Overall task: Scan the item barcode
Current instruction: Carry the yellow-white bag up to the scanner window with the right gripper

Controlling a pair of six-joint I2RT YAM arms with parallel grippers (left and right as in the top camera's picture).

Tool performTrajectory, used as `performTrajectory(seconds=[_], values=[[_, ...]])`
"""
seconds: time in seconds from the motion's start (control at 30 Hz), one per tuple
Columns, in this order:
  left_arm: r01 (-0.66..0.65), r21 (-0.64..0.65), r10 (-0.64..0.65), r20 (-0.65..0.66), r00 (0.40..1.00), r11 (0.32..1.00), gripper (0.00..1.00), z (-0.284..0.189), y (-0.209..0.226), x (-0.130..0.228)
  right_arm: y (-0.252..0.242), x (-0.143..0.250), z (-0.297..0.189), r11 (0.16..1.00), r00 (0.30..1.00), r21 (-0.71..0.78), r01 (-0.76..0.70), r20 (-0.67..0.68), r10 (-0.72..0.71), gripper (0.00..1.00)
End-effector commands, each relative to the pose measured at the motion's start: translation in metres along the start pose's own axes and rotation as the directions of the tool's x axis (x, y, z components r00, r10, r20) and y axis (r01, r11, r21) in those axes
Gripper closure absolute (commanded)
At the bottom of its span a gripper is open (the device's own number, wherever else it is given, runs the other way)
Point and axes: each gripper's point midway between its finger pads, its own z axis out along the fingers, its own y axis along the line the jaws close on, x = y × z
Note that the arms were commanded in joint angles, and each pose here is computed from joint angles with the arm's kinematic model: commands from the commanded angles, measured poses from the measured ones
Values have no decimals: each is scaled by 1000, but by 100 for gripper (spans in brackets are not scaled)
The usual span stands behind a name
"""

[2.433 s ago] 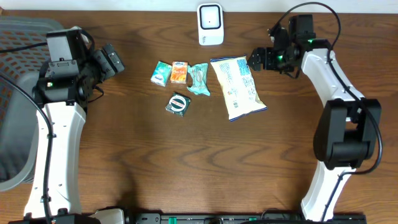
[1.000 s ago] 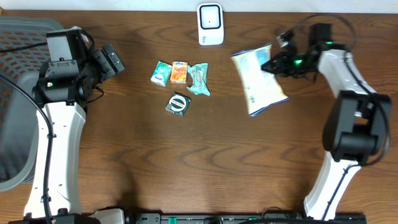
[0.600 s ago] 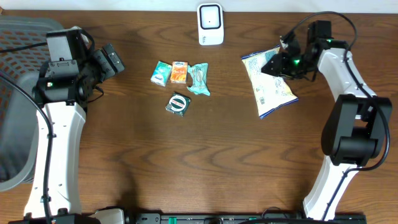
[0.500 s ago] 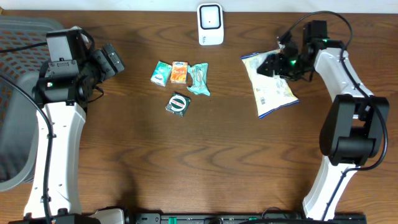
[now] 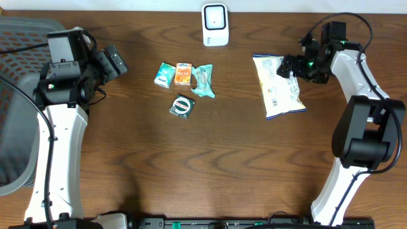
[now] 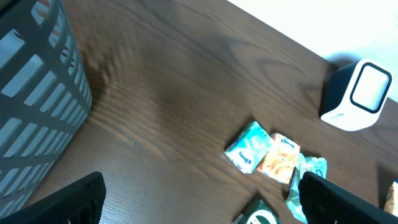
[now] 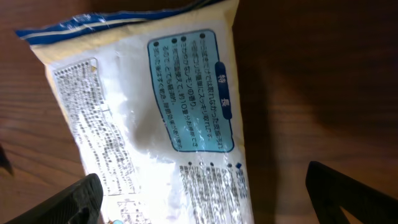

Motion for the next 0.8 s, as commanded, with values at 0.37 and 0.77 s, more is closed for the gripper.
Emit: performTrajectory(seconds=[0.37, 0.77], values=[[-1, -14, 2, 4, 1000, 1000, 2, 0, 3, -1, 55, 34, 56, 885, 992, -464, -26, -124, -36, 99], [-1, -14, 2, 4, 1000, 1000, 2, 0, 3, -1, 118, -32, -41, 685, 995, -726, 58, 99, 20, 99]])
